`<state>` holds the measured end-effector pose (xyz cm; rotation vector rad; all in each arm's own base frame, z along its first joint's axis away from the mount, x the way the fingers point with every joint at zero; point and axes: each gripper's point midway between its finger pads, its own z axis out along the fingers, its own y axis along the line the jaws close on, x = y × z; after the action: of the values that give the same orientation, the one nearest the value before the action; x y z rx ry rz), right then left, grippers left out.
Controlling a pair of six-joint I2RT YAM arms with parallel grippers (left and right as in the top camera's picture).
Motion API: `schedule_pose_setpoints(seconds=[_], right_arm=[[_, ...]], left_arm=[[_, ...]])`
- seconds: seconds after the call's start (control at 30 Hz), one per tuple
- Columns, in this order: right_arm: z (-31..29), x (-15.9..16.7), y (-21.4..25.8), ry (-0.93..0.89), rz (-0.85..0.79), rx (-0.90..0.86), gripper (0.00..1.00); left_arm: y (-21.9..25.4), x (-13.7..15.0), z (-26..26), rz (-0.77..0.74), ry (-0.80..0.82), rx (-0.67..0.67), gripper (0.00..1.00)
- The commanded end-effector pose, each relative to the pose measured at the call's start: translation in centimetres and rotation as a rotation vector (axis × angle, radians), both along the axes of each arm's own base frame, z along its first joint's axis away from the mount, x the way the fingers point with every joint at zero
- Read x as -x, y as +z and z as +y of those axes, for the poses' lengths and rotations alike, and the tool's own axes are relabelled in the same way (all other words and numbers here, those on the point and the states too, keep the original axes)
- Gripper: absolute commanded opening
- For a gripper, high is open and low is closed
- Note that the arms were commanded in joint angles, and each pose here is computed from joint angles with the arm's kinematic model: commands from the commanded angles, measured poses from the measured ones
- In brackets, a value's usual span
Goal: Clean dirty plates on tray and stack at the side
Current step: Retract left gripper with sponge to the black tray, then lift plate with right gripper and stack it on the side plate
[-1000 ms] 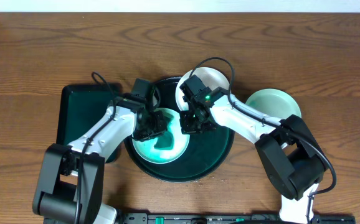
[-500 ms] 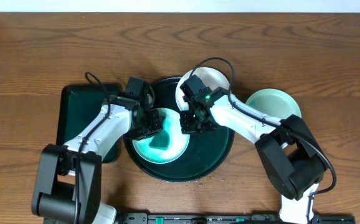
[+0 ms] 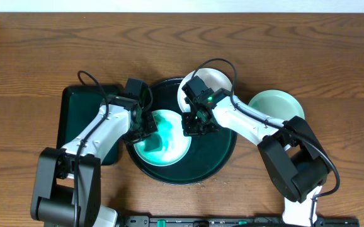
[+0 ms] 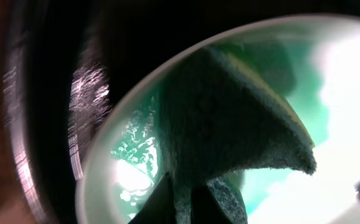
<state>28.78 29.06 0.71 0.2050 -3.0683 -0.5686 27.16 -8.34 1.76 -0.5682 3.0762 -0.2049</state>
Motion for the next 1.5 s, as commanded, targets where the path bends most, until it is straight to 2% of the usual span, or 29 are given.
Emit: schedule_pose_setpoints(seconds=[0.0,0.13,0.27,0.37,0.5,0.63,0.93,1.1,1.3,1.37,1.43,1.47], right_arm=[[-0.3,-0.8,-0.1,-0.027,-0.001,0.005,0.01],[-0.2,-0.8,-0.1,-0.026,0.001,0.003,0.01],[-0.2,-0.8,-0.1,-0.026,0.001,0.003,0.01],[-0.2,-0.8,-0.1,-0.026,0.002,0.004,0.01],[-0.2,-0.8,-0.1,-0.026,0.001,0.003,0.01],[-0.2,-0.8,-0.1,-0.026,0.001,0.004,0.01],[-0.1,-0.5,-1.3,-0.023,0.032,0.0,0.01],[-0.1,-0.6,-1.3,-0.026,0.035,-0.007,0.02],[-0.1,-0.5,-1.3,-0.018,0.036,-0.005,0.15],[-0.1,-0.4,-1.3,-0.013,0.042,-0.009,0.12],[-0.1,-0.4,-1.2,-0.004,0.042,-0.016,0.01],[0.0,-0.5,-1.0,-0.002,0.041,-0.025,0.01]], left_arm=[[-1.3,2.9,2.1,0.114,0.055,-0.106,0.07],[-1.0,3.6,-2.5,0.13,-0.079,0.13,0.07],[0.9,1.9,-7.2,0.019,-0.235,0.413,0.07],[1.3,-0.4,-7.1,-0.062,-0.211,0.433,0.07],[3.3,-4.9,-4.8,-0.164,-0.066,0.441,0.07],[6.2,-7.2,-1.6,-0.214,0.023,0.399,0.07],[12.8,-7.5,7.4,-0.314,0.161,0.031,0.07],[13.0,-6.7,9.8,-0.304,0.202,-0.033,0.07],[11.4,-6.5,11.8,-0.255,0.215,-0.067,0.07],[10.8,-6.3,12.2,-0.232,0.2,-0.078,0.07],[10.5,-6.0,12.6,-0.212,0.205,-0.079,0.07],[10.4,-5.9,12.7,-0.208,0.21,-0.079,0.08]])
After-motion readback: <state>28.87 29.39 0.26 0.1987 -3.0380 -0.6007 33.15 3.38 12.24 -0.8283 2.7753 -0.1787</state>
